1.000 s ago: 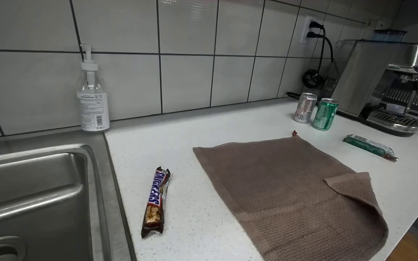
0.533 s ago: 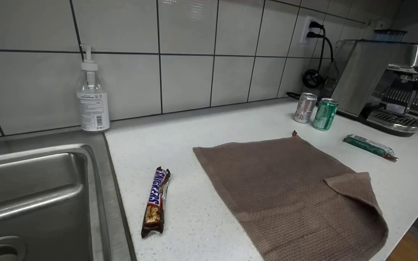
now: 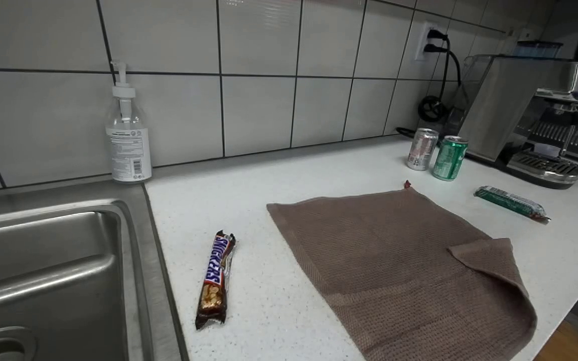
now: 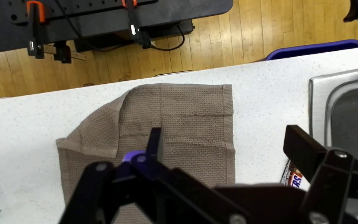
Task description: Fold the towel
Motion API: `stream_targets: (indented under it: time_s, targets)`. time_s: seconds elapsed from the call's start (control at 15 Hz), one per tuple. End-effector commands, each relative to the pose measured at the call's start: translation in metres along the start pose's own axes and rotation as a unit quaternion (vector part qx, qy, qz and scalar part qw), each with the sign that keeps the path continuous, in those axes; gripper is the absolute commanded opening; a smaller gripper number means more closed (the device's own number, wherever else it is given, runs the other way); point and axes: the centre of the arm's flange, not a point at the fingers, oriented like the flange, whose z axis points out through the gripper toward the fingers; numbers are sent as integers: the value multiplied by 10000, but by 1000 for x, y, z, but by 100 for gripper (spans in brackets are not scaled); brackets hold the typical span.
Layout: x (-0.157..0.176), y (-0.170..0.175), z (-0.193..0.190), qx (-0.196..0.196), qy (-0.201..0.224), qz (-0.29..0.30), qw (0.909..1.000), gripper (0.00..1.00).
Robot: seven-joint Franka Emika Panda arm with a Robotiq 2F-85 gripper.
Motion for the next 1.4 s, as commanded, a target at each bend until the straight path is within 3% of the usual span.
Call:
stream_targets:
  time_s: [0.0,0.33,1.33]
  targets:
    - [-14,12,14,-71,217,406,9989,100]
    - [-12,25,31,-129,220,751,9968,100]
    - [32,108,86,-472,125,728,9962,100]
